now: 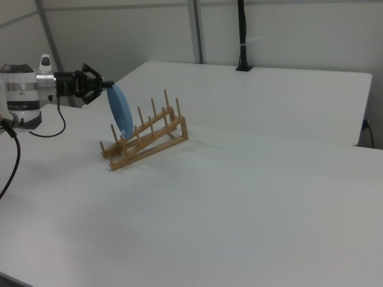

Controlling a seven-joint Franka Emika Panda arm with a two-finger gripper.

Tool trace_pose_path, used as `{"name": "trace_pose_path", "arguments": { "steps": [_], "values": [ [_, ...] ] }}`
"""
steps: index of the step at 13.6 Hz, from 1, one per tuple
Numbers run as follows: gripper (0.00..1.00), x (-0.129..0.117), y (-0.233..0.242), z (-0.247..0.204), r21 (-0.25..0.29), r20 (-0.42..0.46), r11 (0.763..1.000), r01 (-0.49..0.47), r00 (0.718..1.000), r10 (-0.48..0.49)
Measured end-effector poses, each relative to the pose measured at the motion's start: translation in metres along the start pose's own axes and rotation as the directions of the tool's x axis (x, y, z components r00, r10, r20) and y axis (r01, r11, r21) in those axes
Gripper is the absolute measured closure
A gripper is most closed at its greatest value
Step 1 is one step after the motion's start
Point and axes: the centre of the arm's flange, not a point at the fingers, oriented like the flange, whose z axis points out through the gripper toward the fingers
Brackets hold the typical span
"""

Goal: Place plate in plate rack
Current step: 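Carry the upright plate over the wooden rack's pegs, then lower the plate edge-first between the rack's pegs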

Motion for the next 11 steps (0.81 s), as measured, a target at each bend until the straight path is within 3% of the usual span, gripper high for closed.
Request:
{"name": "trace_pose_path", "arguments": {
  "steps": [4, 5, 11],
  "values": [
    [0.82, 0.0015, -0.0018, -0.0031, -0.007, 0.012, 0.997, -0.077, 0.997, 0.077],
    [0.67, 0.0018, -0.0018, -0.0036, -0.008, 0.012, 0.996, -0.09, 0.996, 0.09],
    [0.07, 0.0019, 0.0001, -0.0035, -0.011, 0.012, 0.992, -0.125, 0.992, 0.125]
  ]
}}
